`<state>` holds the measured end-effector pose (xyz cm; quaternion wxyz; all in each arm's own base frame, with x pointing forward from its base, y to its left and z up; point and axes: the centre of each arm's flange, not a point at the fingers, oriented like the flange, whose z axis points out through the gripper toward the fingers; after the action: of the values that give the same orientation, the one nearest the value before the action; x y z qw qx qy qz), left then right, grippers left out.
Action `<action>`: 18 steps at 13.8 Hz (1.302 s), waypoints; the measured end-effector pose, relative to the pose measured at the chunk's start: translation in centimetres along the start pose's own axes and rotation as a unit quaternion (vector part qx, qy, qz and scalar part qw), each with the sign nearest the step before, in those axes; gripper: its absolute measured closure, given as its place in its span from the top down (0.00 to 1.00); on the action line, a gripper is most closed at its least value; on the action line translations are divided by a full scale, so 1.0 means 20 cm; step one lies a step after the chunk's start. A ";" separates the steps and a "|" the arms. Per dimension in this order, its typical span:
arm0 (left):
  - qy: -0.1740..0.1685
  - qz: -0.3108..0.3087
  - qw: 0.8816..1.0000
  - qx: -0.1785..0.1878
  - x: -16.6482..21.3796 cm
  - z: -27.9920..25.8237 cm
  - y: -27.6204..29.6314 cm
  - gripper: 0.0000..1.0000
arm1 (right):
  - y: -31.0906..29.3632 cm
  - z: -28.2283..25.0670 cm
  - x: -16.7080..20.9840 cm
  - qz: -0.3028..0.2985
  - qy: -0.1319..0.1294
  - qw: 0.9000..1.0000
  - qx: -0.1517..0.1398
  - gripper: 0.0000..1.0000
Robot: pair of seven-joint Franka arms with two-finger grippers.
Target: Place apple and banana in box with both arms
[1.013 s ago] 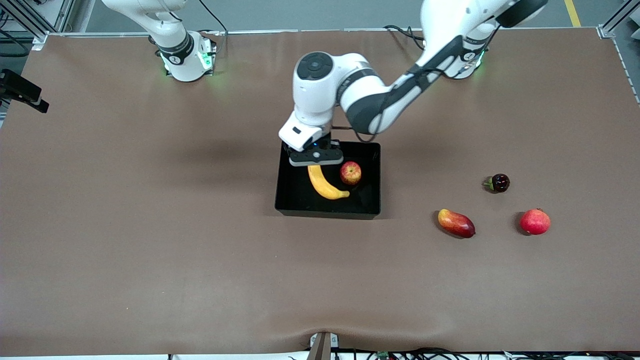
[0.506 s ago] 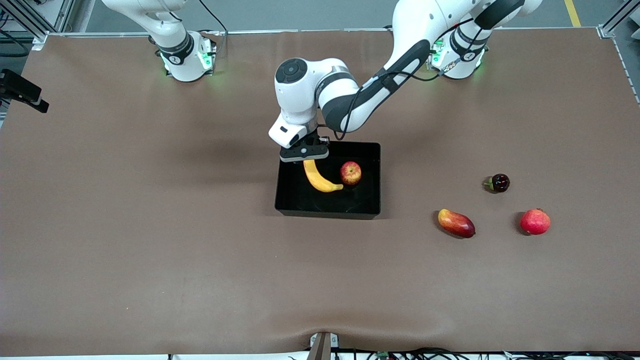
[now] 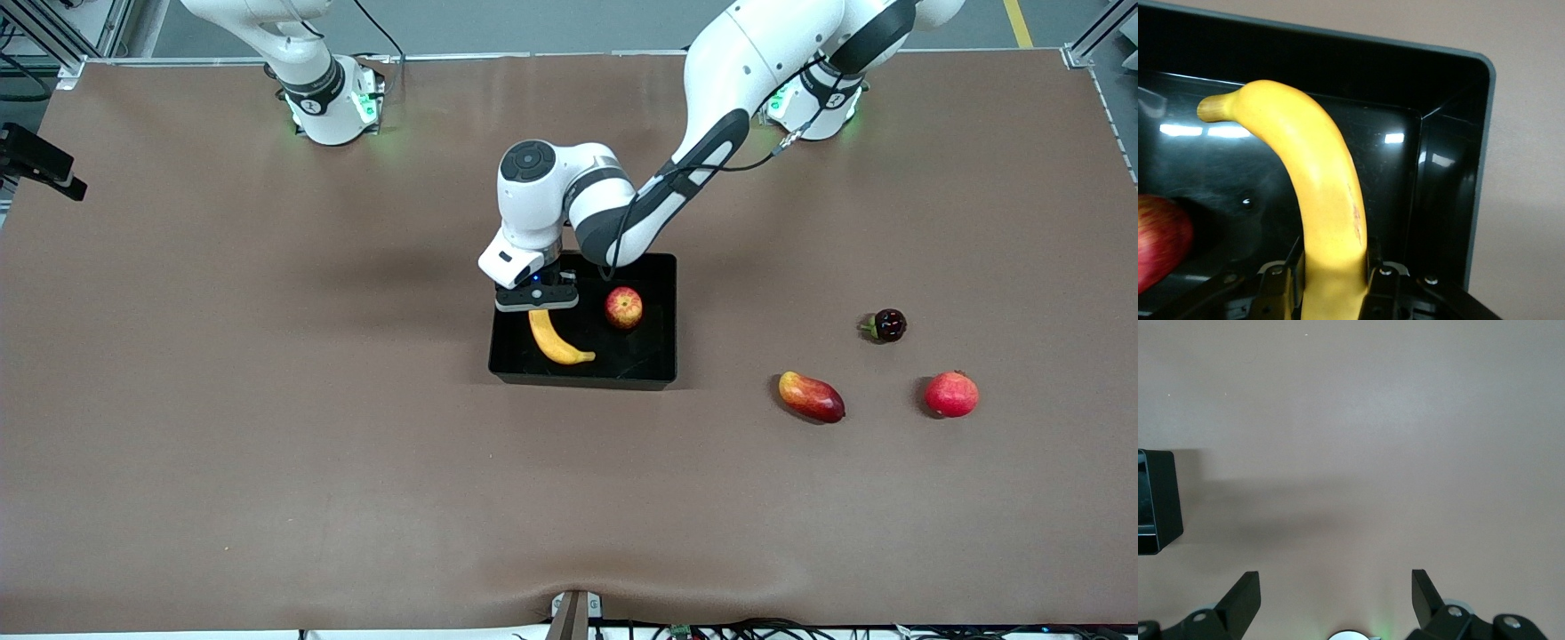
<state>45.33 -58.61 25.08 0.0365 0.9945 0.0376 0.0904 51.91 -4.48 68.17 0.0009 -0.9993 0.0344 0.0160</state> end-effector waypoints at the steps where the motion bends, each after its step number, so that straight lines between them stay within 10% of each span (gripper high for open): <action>1: 0.005 0.002 1.000 -0.001 0.00 0.03 0.00 0.38 | 0.00 0.00 0.00 0.000 0.000 1.000 0.000 1.00; 9: 0.002 0.021 0.999 0.027 -0.13 0.29 -0.01 0.38 | 0.00 0.00 0.00 0.000 0.000 1.000 0.000 1.00; 15: 0.014 0.005 0.999 0.052 0.00 0.23 -0.06 0.93 | 0.00 0.00 0.00 0.000 0.000 1.000 0.000 1.00; 18: 0.048 -0.030 0.997 0.057 0.24 -0.20 -0.08 1.00 | 0.00 0.00 0.00 0.000 0.000 1.000 0.000 1.00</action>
<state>49.22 -56.29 29.74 -0.0198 0.9879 0.0746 0.1348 51.91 -4.53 68.15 0.0009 -0.9993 0.0348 0.0163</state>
